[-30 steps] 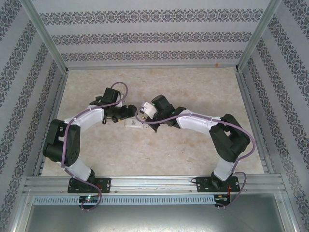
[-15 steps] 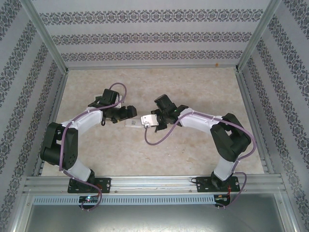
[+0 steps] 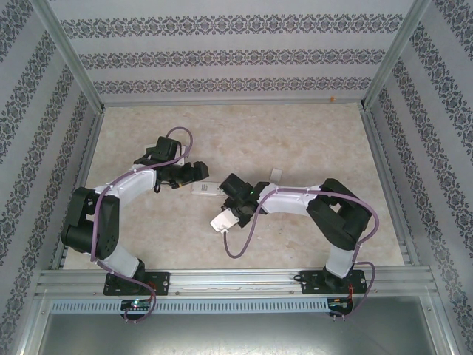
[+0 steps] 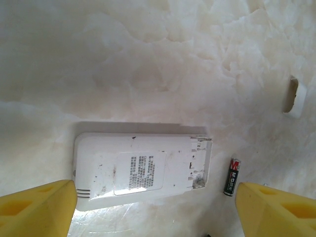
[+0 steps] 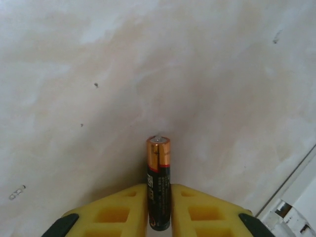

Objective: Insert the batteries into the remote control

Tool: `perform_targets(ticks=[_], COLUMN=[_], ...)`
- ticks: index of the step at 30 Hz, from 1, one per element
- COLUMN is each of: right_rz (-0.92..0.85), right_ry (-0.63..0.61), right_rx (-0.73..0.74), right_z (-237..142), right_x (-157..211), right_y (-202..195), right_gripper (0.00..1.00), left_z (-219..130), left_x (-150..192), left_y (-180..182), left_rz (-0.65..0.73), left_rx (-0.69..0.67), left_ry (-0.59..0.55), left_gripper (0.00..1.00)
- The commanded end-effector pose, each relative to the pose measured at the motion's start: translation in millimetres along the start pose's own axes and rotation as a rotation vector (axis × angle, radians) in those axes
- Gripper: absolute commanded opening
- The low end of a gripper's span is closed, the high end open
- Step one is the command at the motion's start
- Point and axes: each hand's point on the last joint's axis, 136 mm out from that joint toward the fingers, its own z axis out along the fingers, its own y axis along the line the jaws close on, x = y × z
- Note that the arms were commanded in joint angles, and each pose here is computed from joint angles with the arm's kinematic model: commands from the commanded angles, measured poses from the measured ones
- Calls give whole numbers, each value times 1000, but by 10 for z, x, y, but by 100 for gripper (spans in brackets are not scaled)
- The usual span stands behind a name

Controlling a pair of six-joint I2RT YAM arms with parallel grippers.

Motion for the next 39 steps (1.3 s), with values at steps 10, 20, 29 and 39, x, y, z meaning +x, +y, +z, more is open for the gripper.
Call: perform_targets(ticks=[10, 20, 29, 39], right_rz=[115, 1764, 2682, 2846], right_ry=[-44, -193, -78, 138], right_rx=[25, 498, 307, 114], right_z=[-185, -926, -574, -87], right_x=[-137, 158, 24, -177], right_y=[-26, -888, -170, 62], right_gripper=[36, 42, 42, 38], left_z=[-26, -81, -142, -44], left_x=[-108, -156, -148, -140], left_y=[-47, -60, -53, -6], left_rz=[-6, -17, -31, -39], left_rx=[35, 54, 65, 59], left_ry=[-36, -74, -90, -66], left_gripper=[84, 84, 84, 85])
